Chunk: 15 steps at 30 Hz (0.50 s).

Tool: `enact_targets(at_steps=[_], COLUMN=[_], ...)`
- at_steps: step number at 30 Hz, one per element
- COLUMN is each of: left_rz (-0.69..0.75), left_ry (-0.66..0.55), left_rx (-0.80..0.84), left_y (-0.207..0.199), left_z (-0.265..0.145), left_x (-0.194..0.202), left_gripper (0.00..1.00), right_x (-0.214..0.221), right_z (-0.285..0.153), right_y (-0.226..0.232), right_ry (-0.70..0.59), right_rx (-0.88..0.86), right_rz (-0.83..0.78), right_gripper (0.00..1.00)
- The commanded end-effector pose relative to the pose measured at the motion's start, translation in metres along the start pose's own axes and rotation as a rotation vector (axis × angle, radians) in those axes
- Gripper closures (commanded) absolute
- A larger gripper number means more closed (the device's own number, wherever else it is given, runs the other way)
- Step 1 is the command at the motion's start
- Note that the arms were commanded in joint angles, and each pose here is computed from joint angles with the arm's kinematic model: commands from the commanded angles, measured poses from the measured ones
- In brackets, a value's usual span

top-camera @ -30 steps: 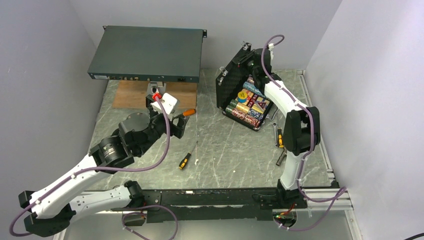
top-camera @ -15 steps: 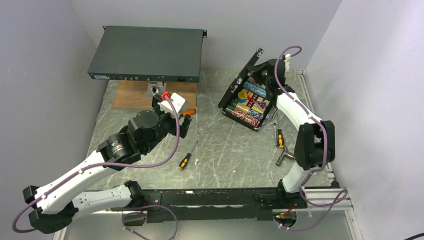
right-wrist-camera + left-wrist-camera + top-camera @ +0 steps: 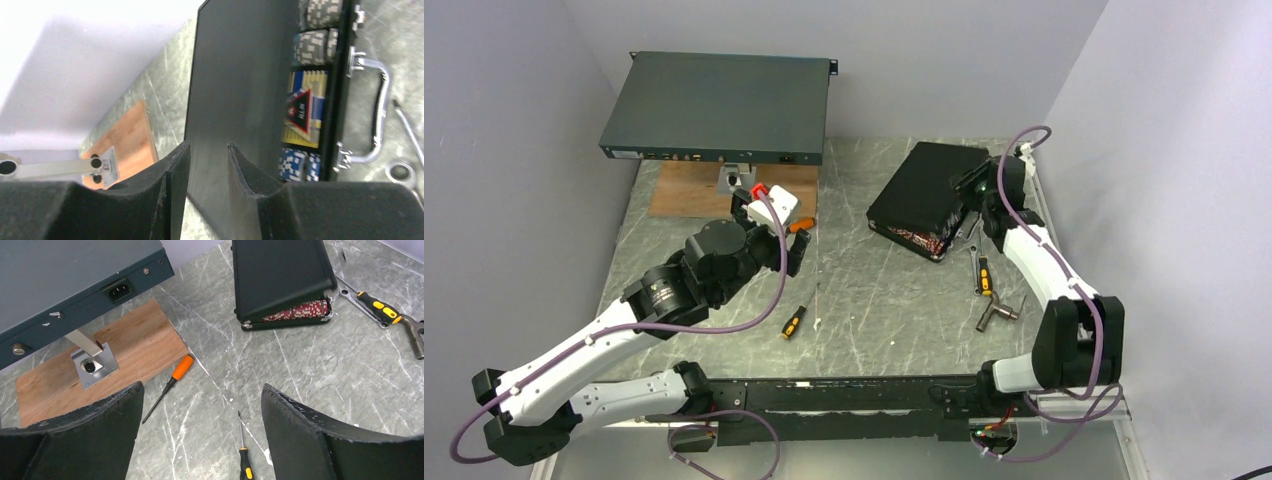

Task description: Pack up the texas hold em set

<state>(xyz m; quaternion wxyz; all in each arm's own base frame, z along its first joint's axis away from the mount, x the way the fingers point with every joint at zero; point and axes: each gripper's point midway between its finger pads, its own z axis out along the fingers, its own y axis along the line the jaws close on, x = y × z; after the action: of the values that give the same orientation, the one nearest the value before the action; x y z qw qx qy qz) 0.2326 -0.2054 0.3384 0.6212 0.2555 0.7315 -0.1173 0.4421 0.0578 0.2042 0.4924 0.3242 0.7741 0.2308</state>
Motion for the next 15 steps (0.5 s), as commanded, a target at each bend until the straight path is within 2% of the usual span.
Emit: enact_targets(at_steps=[1, 8, 12, 15], left_rz=[-0.039, -0.043, -0.037, -0.036], left_ry=[-0.039, -0.049, -0.036, -0.033], left_rx=[0.016, 0.018, 0.013, 0.014], left_y=[-0.002, -0.001, -0.001, -0.001], left_z=[-0.005, -0.007, -0.005, -0.005], left_x=[-0.015, -0.018, -0.016, -0.016], left_gripper=[0.12, 0.12, 0.12, 0.12], right_x=[-0.013, -0.017, -0.008, 0.003], right_z=[-0.025, -0.039, -0.045, -0.049], right_y=[-0.013, -0.050, -0.065, -0.073], right_ry=[-0.049, -0.074, -0.034, 0.027], right_rx=[0.041, 0.158, 0.198, 0.202], right_rz=[-0.087, -0.192, -0.273, -0.342], right_gripper=[0.64, 0.62, 0.61, 0.52])
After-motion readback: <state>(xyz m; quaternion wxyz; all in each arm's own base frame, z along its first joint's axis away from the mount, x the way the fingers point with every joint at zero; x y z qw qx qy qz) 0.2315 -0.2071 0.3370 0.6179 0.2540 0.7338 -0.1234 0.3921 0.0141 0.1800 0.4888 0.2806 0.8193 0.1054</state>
